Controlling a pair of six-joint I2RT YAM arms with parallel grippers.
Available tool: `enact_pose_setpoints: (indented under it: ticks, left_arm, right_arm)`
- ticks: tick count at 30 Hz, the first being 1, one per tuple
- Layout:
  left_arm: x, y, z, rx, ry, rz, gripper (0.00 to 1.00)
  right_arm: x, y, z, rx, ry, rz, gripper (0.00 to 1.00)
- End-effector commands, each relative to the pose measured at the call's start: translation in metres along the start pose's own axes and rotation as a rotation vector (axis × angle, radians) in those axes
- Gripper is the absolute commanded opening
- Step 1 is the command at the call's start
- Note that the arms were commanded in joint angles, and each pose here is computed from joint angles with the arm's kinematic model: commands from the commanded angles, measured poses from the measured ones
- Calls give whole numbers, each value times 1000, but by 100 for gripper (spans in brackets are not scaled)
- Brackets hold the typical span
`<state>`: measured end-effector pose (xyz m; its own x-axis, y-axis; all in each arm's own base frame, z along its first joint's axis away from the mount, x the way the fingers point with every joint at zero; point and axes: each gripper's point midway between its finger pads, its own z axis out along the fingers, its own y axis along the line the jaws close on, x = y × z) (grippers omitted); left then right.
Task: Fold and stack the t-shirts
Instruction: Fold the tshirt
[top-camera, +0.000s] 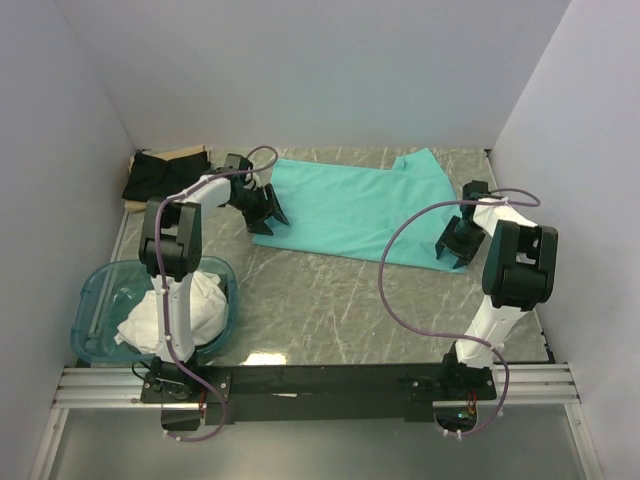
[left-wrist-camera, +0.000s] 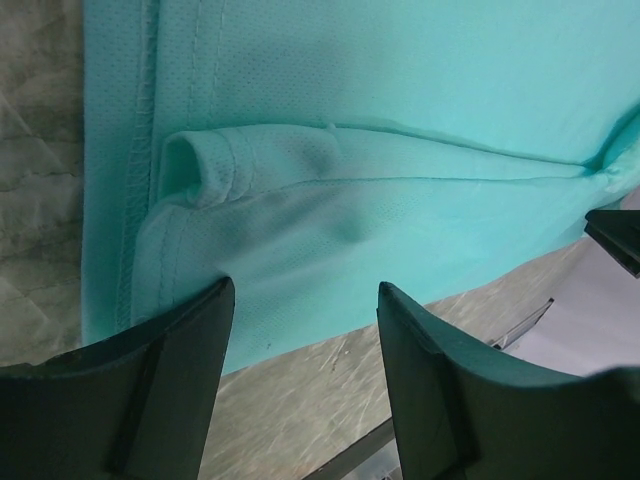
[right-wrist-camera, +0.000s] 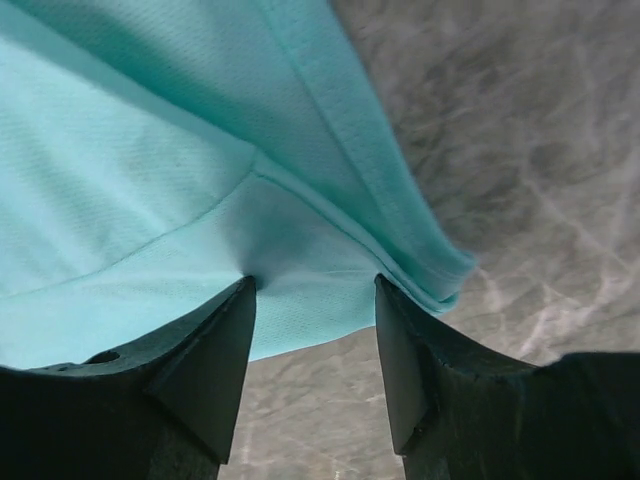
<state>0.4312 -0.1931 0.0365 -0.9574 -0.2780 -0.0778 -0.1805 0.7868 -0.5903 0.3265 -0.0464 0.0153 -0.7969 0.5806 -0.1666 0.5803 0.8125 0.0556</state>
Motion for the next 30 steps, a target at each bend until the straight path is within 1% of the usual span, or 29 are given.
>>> enact_pose_setpoints:
  ticks: [1,7,13,16,17,19,20,22,23,25,26,30]
  left_arm:
    - [-11,13,-4,-71,-64,57,66]
    - [-16,-2,-14,-59,-81,98,67]
    - [-31,-37,-45,-27,-146,145,67]
    - [-39,-49,-57,-12,-179,153,67]
    - [-41,-51,-57,-7,-185,156,67]
    - [-44,-53,-51,3,-189,146,67]
    - [-45,-61,-50,19,-186,153,67]
    - [-47,-63,-41,13,-186,161,67]
    - [-47,-69,-37,15,-192,178,67]
    - [-46,-68,-28,21,-178,176,68]
    - [-45,-65,-24,23,-167,171,68]
    - [-37,-46,-12,-26,-132,163,67]
  right_arm:
    - [-11,-23,-1,98,-36,-29,58]
    - [-21,-17,-16,73,-64,-48,58]
    - [-38,1,-60,-6,-141,-52,57]
    - [-43,18,-80,-70,-174,-65,57]
    - [-47,24,-85,-79,-189,-72,57]
    - [-43,43,-88,-139,-174,-99,57]
    - [-47,50,-91,-157,-185,-108,56]
    - [-43,68,-87,-202,-162,-133,56]
    - [-46,79,-88,-240,-172,-135,56]
    - [-43,99,-85,-318,-151,-142,56]
    - [-46,107,-83,-351,-164,-133,56]
    - [-41,123,-61,-406,-110,-123,55]
